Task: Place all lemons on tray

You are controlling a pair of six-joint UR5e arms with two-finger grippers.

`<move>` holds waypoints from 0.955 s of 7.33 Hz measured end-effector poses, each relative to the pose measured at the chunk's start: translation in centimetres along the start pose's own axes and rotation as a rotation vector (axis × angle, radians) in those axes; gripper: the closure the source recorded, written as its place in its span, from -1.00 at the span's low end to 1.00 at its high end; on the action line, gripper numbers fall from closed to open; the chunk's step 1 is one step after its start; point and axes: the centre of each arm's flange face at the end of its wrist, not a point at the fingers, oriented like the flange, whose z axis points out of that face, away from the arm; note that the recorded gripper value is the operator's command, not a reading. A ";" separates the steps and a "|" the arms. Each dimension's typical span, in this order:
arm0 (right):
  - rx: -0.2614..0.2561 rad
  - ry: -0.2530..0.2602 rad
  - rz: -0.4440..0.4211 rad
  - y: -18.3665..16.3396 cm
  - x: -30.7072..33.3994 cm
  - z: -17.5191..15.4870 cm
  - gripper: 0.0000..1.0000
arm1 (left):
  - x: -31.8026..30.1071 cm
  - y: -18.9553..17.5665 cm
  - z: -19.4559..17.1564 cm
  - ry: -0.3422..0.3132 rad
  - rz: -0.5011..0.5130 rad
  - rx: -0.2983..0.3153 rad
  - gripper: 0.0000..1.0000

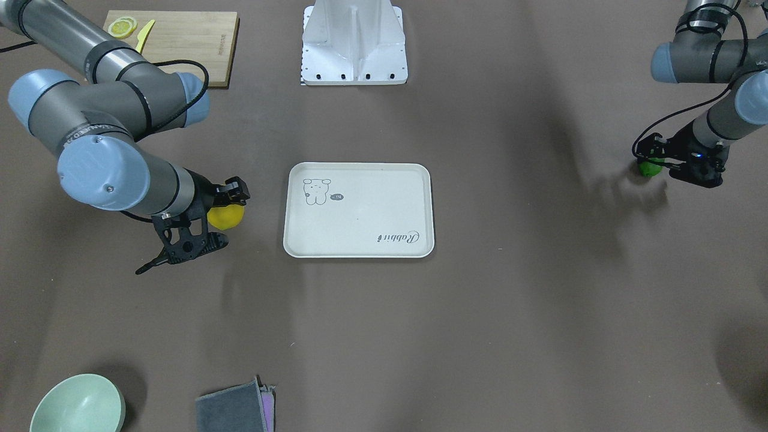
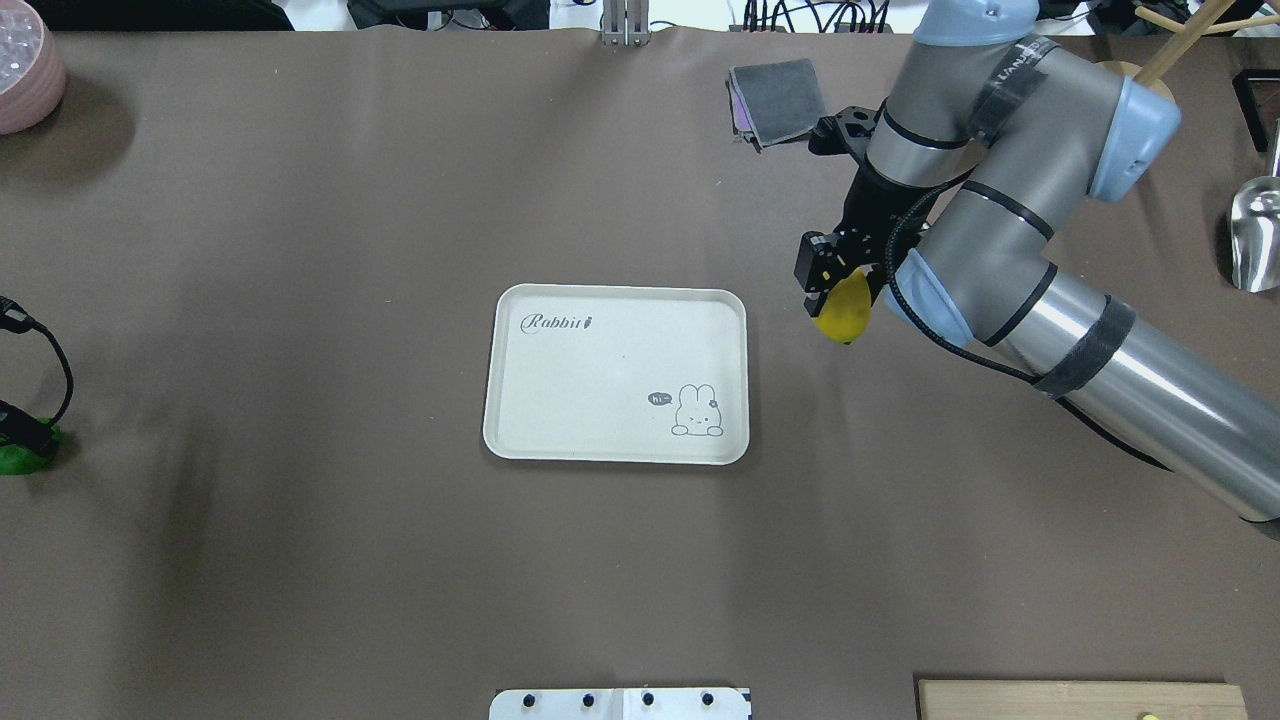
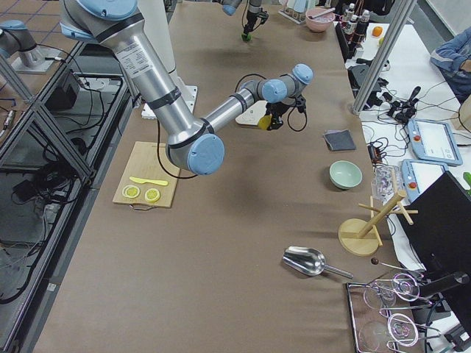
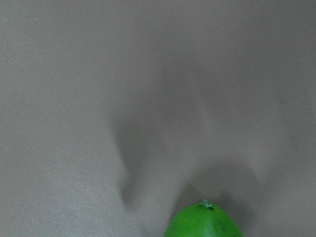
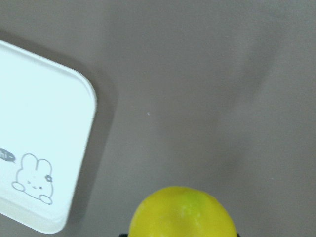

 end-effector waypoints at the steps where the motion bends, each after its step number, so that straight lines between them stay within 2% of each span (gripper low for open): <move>1: -0.021 -0.016 0.024 -0.2 -2.2 0.8 0.76 | 0.1 0.1 0.0 0.017 -0.003 -0.005 -0.93; 3: -0.036 -0.027 0.004 -1.7 -6.3 2.2 0.76 | 0.5 0.6 0.3 0.096 -0.030 -0.036 -0.91; 5: -0.014 -0.010 -0.054 -3.3 -9.0 4.2 0.74 | 0.5 1.0 0.6 0.124 -0.047 -0.051 -0.86; 7: -0.022 0.011 -0.082 -3.2 -10.5 6.6 0.57 | 0.2 1.4 0.9 0.127 -0.050 -0.057 0.24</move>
